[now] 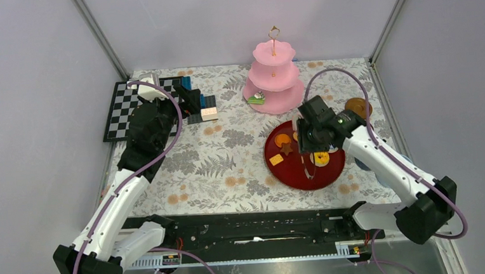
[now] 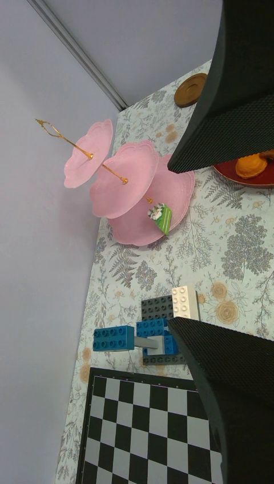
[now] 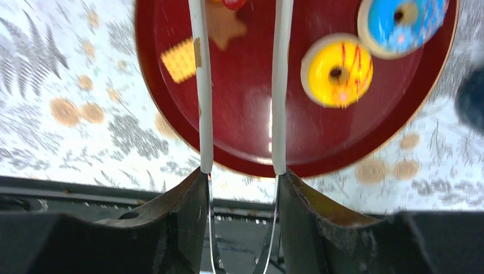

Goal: Serve the afternoon tea

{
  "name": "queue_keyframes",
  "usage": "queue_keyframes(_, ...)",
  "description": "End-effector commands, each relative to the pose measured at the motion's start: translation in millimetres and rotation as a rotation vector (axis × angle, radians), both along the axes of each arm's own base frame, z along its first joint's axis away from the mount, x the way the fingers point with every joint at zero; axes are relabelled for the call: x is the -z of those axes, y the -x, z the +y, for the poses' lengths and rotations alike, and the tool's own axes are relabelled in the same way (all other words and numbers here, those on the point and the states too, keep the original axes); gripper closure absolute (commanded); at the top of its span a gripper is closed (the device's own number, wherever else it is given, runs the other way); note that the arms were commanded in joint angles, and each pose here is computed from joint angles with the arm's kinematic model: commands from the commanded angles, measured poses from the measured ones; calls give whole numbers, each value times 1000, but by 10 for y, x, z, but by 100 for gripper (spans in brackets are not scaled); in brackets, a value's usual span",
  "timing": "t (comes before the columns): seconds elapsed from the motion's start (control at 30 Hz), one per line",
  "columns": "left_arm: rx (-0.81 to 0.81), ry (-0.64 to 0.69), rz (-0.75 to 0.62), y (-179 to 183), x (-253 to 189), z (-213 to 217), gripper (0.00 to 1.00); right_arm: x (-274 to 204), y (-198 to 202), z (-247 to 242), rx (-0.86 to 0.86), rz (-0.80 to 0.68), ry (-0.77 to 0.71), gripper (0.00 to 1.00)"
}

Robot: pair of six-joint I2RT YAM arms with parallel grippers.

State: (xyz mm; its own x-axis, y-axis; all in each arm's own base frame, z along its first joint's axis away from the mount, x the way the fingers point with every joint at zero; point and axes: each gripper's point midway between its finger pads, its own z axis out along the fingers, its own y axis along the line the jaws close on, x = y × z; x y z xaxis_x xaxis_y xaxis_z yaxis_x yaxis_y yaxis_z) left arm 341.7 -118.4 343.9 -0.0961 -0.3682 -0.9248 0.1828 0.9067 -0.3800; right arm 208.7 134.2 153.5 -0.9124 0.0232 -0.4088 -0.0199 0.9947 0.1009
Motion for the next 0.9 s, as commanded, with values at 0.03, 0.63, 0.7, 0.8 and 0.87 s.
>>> queue_keyframes(0.03, 10, 30, -63, 33, -286, -6, 1, -211, -679, 147, -32, -146, -27, 67)
queue_keyframes(0.63, 7, 24, -52, 2, -245, -11, 1, 404, -1764, 267, -69, -143, 16, 73)
queue_keyframes(0.7, 6, 24, -52, 2, -245, -11, 1, 467, -1833, 276, -73, -133, 20, 74)
queue_keyframes(0.8, 7, 24, -50, -1, -240, -13, 1, 496, -1950, 271, -68, -140, 36, 74)
queue_keyframes(0.87, 8, 24, -48, -7, -231, -18, 1, 528, -2025, 295, -71, -139, 33, 74)
